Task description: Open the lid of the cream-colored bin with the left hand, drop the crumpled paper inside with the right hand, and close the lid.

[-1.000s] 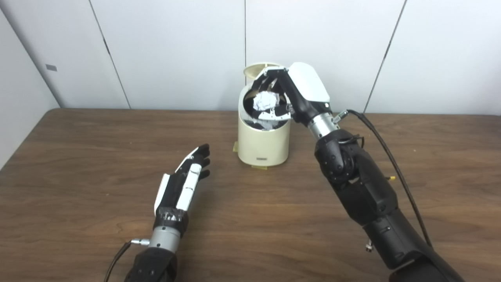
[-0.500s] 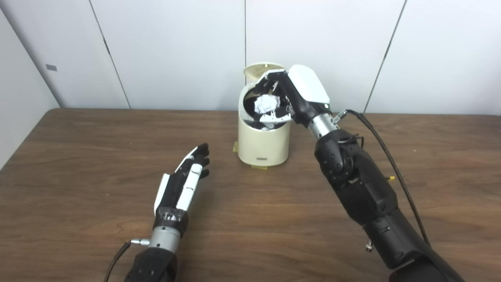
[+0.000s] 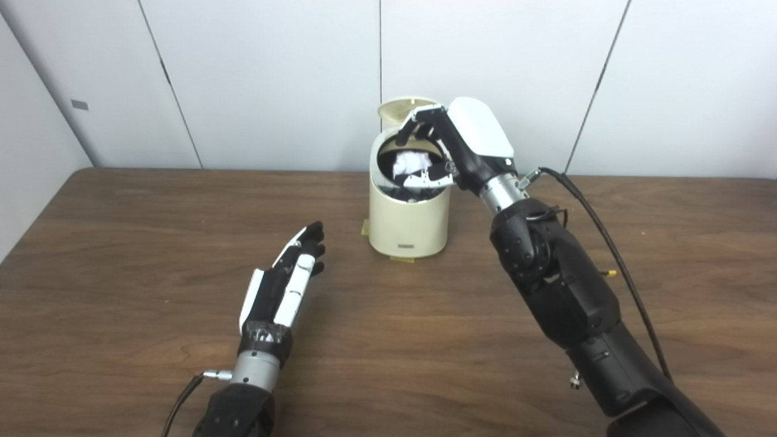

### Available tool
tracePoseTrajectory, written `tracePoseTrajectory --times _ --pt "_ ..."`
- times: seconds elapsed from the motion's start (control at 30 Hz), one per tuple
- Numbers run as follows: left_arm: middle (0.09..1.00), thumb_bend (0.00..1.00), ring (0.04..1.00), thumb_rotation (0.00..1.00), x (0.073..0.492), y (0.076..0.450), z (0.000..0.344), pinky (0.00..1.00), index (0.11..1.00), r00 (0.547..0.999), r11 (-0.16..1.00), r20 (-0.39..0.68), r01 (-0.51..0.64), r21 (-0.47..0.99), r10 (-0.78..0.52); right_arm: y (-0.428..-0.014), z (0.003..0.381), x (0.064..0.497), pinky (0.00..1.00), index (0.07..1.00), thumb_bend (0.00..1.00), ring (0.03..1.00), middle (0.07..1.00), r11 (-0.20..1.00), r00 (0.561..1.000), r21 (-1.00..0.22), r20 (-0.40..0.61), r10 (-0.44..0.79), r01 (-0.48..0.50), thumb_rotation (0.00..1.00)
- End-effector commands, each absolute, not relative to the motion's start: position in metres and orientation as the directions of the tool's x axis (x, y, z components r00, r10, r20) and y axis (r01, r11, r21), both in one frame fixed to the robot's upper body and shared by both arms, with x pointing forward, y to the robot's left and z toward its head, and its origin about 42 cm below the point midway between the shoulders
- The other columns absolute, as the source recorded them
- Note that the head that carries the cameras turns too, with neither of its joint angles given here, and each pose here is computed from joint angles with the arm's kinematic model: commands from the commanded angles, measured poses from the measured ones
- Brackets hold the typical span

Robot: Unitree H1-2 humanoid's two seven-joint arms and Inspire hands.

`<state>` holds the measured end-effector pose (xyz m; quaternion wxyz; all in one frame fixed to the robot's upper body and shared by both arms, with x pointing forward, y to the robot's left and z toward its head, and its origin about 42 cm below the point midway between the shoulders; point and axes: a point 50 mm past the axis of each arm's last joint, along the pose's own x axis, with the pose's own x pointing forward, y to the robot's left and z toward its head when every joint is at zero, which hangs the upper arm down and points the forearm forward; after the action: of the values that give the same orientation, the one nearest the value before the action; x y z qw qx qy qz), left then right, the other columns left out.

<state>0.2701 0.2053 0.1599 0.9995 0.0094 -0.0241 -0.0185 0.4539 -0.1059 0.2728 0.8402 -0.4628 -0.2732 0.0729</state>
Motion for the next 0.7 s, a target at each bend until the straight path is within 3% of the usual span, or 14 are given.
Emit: tracePoseTrajectory --times 0.0,0.47,0.5,0.57,0.67 --pt "0.912 0.56 0.906 0.83 0.2744 0.2031 0.1777 0.88 0.921 0.99 0.999 0.13 0.045 0.03 -0.048 -0.1033 0.3048 0.4582 0.58 0.494 0.52 0.647 0.69 0.578 0.785 -0.788 0.49 0.379 0.213 0.14" --pt "0.918 0.55 0.916 0.83 0.2771 0.203 0.1779 0.89 0.918 0.989 0.999 0.138 0.046 0.028 -0.05 -0.1069 0.3048 0.4589 0.52 0.494 0.52 0.591 0.652 0.569 0.789 -0.794 0.484 0.378 0.215 0.14" --pt "0.915 0.57 0.915 0.83 0.277 0.2028 0.1782 0.89 0.917 0.989 0.999 0.14 0.045 0.029 -0.049 -0.1071 0.3051 0.4587 0.49 0.493 0.52 0.559 0.621 0.581 0.786 -0.784 0.495 0.372 0.219 0.13" --pt "0.91 0.57 0.907 0.83 0.277 0.2025 0.1786 0.87 0.914 0.989 0.999 0.142 0.044 0.027 -0.047 -0.1079 0.3059 0.4575 0.42 0.514 0.53 0.483 0.496 0.605 0.776 -0.764 0.515 0.365 0.223 0.03" --pt "0.907 0.55 0.905 0.82 0.2771 0.2023 0.1788 0.87 0.914 0.989 0.999 0.143 0.045 0.024 -0.048 -0.1095 0.3071 0.455 0.36 0.546 0.51 0.391 0.493 0.627 0.757 -0.743 0.543 0.362 0.233 0.0"
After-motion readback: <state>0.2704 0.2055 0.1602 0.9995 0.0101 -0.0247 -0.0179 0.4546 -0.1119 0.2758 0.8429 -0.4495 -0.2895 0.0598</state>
